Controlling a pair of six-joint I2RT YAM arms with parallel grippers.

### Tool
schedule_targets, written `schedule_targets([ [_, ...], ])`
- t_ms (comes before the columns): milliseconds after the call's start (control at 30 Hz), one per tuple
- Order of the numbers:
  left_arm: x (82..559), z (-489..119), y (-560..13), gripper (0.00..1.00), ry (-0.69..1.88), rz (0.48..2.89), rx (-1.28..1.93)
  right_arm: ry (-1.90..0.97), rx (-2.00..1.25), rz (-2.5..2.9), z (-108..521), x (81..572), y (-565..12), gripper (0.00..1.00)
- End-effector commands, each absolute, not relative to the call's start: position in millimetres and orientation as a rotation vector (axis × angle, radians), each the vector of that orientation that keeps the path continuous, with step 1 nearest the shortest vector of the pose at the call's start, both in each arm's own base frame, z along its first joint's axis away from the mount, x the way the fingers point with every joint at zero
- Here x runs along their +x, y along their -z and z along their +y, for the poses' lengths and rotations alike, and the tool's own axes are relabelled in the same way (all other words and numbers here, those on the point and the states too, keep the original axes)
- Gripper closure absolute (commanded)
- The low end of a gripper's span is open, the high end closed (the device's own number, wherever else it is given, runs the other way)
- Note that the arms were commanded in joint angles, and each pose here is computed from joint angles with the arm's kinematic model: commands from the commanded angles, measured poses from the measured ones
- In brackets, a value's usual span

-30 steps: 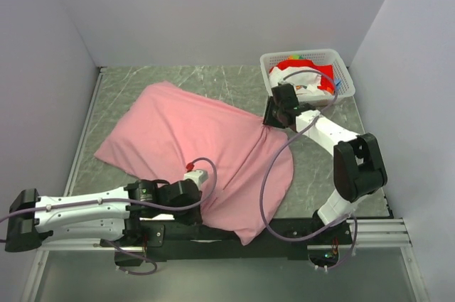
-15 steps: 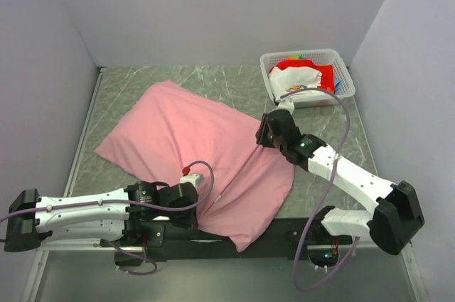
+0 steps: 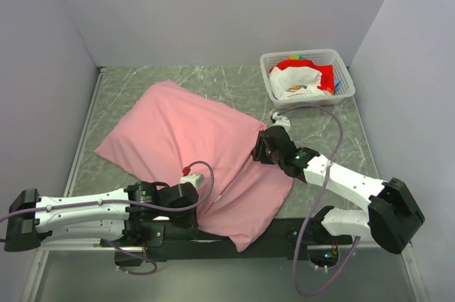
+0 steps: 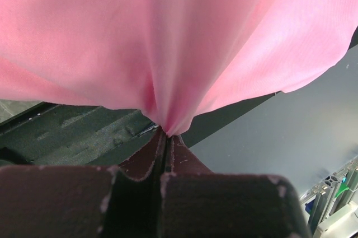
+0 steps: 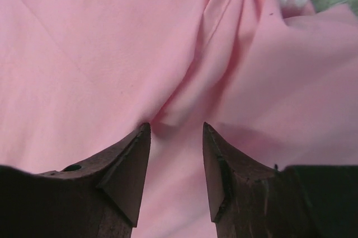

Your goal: Put the pillow into the pillowcase

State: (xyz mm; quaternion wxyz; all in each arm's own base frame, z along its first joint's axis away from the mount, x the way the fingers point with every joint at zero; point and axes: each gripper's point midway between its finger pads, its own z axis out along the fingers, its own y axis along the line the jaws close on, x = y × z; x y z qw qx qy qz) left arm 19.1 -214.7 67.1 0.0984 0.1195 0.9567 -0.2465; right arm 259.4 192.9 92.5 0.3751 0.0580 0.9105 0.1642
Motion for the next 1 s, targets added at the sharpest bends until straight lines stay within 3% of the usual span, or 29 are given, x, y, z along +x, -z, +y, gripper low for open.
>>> schedule_targets([
  [0, 18, -226, -81, 0.99, 0.794, 2.808, 0.369, -0.507, 0.161, 2.285, 217, 278, -105, 0.5],
  [167, 18, -226, -80, 0.99, 0.783, 2.811, 0.377, -0.48, 0.183, 2.291, 216, 284, -95, 0.54],
  [233, 17, -226, -81, 0.99, 0.784, 2.814, 0.382, -0.463, 0.195, 2.28, 211, 284, -99, 0.69],
  [267, 17, -227, -81, 0.99, 0.787, 2.813, 0.389, -0.429, 0.201, 2.289, 203, 282, -98, 0.86],
  [333, 15, -228, -81, 0.99, 0.797, 2.815, 0.401, -0.41, 0.22, 2.255, 189, 277, -110, 1.0],
  [600, 11, -254, -100, 0.99, 0.865, 2.755, 0.543, -0.437, 0.239, 2.117, 154, 279, -175, 1.0],
  [733, 28, -249, -110, 0.99, 0.783, 2.716, 0.421, -0.509, 0.141, 2.114, 192, 323, -214, 1.0],
  [967, 23, -222, -100, 0.99, 0.815, 2.776, 0.139, -0.562, -0.005, 2.235, 255, 381, -198, 1.0],
])
